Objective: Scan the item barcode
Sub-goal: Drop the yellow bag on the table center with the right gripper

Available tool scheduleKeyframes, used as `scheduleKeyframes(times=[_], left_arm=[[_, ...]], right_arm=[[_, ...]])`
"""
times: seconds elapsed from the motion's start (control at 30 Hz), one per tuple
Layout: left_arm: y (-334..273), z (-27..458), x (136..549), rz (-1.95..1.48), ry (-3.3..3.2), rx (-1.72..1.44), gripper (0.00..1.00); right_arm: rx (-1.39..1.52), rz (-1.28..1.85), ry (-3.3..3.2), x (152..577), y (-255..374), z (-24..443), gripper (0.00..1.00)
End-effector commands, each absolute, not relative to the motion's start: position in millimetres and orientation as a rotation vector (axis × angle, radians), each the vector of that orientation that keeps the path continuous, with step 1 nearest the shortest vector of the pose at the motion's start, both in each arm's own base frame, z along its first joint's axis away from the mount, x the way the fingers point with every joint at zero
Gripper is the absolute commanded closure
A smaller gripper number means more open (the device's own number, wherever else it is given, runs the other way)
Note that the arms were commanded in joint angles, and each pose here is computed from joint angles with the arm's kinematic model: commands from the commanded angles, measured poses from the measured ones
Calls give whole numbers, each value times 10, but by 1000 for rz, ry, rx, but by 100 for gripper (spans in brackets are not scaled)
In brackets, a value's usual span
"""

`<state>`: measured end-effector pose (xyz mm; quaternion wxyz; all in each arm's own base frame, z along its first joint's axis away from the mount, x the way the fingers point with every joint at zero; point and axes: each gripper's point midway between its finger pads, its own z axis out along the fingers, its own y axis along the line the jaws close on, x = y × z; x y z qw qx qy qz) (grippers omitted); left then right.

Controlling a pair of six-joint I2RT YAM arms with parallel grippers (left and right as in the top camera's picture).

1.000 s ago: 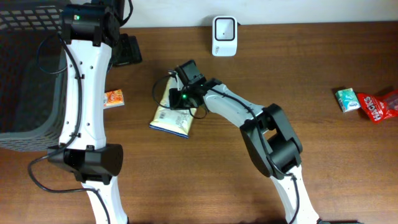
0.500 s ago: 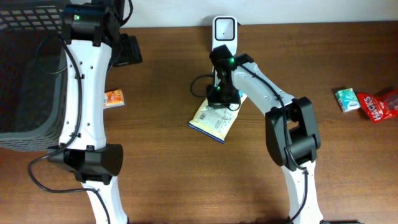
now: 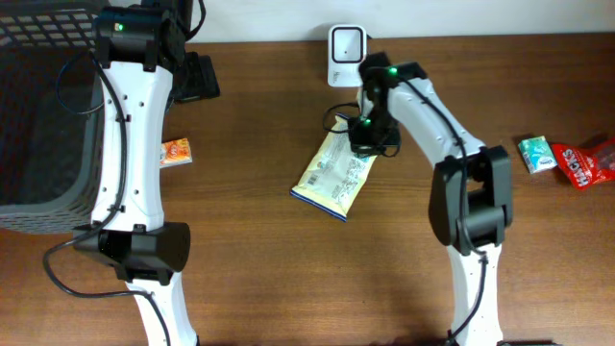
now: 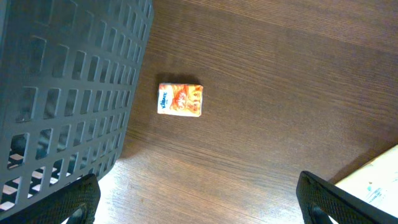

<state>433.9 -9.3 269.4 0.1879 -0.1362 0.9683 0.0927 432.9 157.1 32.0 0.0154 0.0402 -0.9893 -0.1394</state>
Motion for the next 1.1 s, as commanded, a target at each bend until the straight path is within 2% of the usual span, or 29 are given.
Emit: scheduleKeyframes(times=[0.0,0.07,0.23,0.43,0.5,0.73,0.9,1.07], left_arm=[[-92,2697,4337,254,2722,-398,1],[-91,2697,4336,254,2723,-398,1],[-91,2695,4336,254,2723,-398,1],[-92,2695,4337,254,2723,-398,1],[-93,2695,4337,253,2723,-399,1],[-93,2695,4337,253,2723,-398,1],[-93,2695,4336,253,2724,-398,1],[-93,2695,4336,253,2724,-398,1]], right_arm=[[226,-918,-2956,4316,1775,280,96],[190,-1003,-2944,4344,1727,229,96],[36,-985,-2902,4237,1375,93,96],[100,-1304,-2862,4283,1349,831,96],[112,-1352,-2842,4261,1391,935,96],[219,-1331,-2796,4083,1765,453,96],[204,-1288,-2771,3924,1769,172,96],[74,-926,-2881,3932,1400,96,96]])
